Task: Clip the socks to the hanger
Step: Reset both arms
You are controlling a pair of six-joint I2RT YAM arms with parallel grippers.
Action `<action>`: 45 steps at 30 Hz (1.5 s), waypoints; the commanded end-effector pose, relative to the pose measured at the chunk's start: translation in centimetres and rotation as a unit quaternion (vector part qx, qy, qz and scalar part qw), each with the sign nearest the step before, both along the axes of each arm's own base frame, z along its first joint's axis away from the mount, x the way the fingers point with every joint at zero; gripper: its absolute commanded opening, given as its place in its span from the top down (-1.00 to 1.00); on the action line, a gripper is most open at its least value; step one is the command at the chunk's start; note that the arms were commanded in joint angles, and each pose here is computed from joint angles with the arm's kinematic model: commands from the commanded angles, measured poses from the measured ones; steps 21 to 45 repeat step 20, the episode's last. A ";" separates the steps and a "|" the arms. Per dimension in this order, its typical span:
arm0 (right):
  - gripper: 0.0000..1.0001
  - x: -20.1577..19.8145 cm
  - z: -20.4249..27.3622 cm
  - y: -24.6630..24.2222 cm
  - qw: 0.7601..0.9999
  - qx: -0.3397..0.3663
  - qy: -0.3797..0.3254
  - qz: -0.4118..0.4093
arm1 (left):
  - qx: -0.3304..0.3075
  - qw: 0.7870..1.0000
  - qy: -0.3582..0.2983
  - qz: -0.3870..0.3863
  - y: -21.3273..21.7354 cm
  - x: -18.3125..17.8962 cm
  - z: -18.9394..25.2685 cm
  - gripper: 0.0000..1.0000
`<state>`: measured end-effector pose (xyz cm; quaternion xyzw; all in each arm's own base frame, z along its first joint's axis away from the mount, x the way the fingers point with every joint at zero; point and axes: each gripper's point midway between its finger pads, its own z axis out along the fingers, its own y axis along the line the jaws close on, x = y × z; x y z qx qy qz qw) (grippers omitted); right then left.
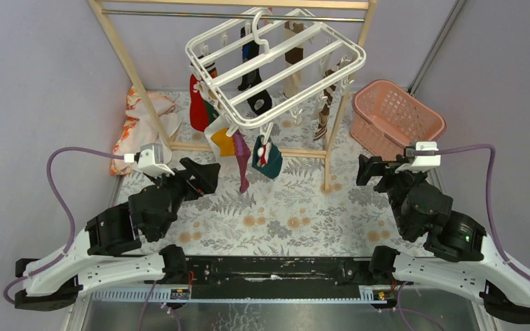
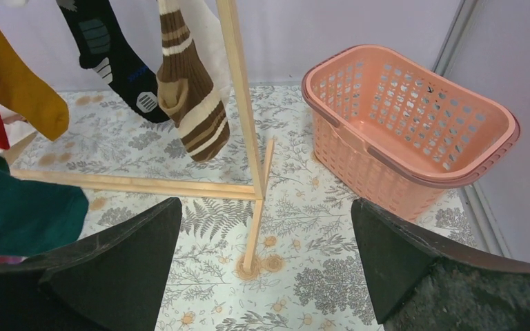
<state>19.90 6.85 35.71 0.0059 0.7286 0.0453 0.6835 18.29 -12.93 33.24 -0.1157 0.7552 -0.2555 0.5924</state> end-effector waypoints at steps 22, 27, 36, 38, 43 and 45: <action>-0.99 0.3 -3.7 1.5 0.999 -0.011 0.029 0.008 | 0.002 1.000 0.016 0.005 -1.0 0.3 -0.7 -0.97; -0.99 0.3 -3.7 1.5 0.999 -0.011 0.029 0.008 | 0.002 1.000 0.016 0.005 -1.0 0.3 -0.7 -0.97; -0.99 0.3 -3.7 1.5 0.999 -0.011 0.029 0.008 | 0.002 1.000 0.016 0.005 -1.0 0.3 -0.7 -0.97; -0.99 0.3 -3.7 1.5 0.999 -0.011 0.029 0.008 | 0.002 1.000 0.016 0.005 -1.0 0.3 -0.7 -0.97; -0.99 0.3 -3.7 1.5 0.999 -0.011 0.029 0.008 | 0.002 1.000 0.016 0.005 -1.0 0.3 -0.7 -0.97; -0.99 0.3 -3.7 1.5 0.999 -0.011 0.029 0.008 | 0.002 1.000 0.016 0.005 -1.0 0.3 -0.7 -0.97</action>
